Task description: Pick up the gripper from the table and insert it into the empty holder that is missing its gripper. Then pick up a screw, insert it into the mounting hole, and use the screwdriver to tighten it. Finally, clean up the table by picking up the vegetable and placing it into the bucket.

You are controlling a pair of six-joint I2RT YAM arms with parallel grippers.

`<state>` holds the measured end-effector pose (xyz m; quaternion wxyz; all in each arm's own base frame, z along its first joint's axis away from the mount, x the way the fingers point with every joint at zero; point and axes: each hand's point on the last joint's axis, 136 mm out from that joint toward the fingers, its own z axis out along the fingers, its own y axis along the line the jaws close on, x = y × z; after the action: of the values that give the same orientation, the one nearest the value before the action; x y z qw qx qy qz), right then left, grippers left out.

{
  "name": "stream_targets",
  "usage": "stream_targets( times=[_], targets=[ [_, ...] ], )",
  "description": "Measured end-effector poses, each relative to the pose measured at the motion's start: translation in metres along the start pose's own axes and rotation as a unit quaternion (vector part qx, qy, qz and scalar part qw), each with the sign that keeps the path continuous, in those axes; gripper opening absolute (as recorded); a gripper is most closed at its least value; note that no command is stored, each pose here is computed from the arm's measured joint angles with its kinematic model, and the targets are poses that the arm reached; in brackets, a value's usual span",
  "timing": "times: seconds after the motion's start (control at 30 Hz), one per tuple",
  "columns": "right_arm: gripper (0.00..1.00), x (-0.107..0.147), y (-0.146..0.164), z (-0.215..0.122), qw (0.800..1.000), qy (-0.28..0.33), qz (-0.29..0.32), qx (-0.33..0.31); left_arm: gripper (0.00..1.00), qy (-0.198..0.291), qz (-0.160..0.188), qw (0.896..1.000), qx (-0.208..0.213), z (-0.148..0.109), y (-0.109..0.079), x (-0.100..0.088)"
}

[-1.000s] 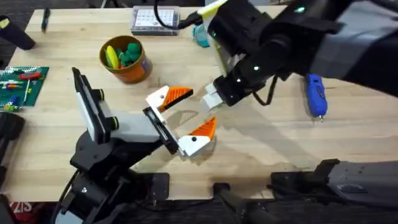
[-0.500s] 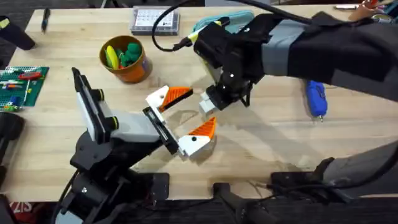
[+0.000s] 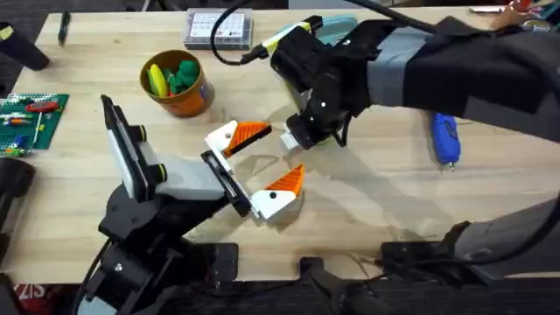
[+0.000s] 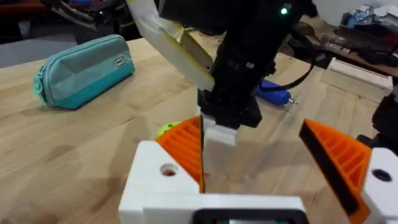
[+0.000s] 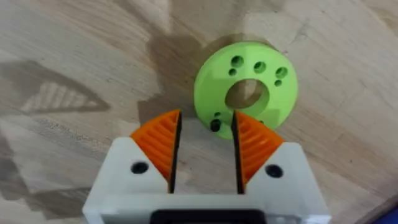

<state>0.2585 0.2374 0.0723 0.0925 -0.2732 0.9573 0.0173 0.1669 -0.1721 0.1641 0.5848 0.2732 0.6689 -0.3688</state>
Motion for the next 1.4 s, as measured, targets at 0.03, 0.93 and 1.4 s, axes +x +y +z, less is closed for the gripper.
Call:
stream_targets(
  times=[0.03, 0.93, 1.4],
  targets=[
    [0.665, 0.000, -0.001, 0.000, 1.000, -0.001, 0.000, 0.003, 0.981, 0.000, 0.000, 1.000, 0.000, 0.000, 0.000, 0.000],
    [0.455, -0.002, -0.013, 0.021, 0.999, 0.011, 0.000, 0.040, 0.981, 0.000, 0.000, 1.000, 0.000, 0.000, 0.000, 0.000],
    [0.269, -0.004, -0.020, 0.021, 0.999, 0.010, 0.009, 0.046, 0.981, 0.000, 0.000, 1.000, 0.000, 0.000, 0.000, 0.000]
  ],
)
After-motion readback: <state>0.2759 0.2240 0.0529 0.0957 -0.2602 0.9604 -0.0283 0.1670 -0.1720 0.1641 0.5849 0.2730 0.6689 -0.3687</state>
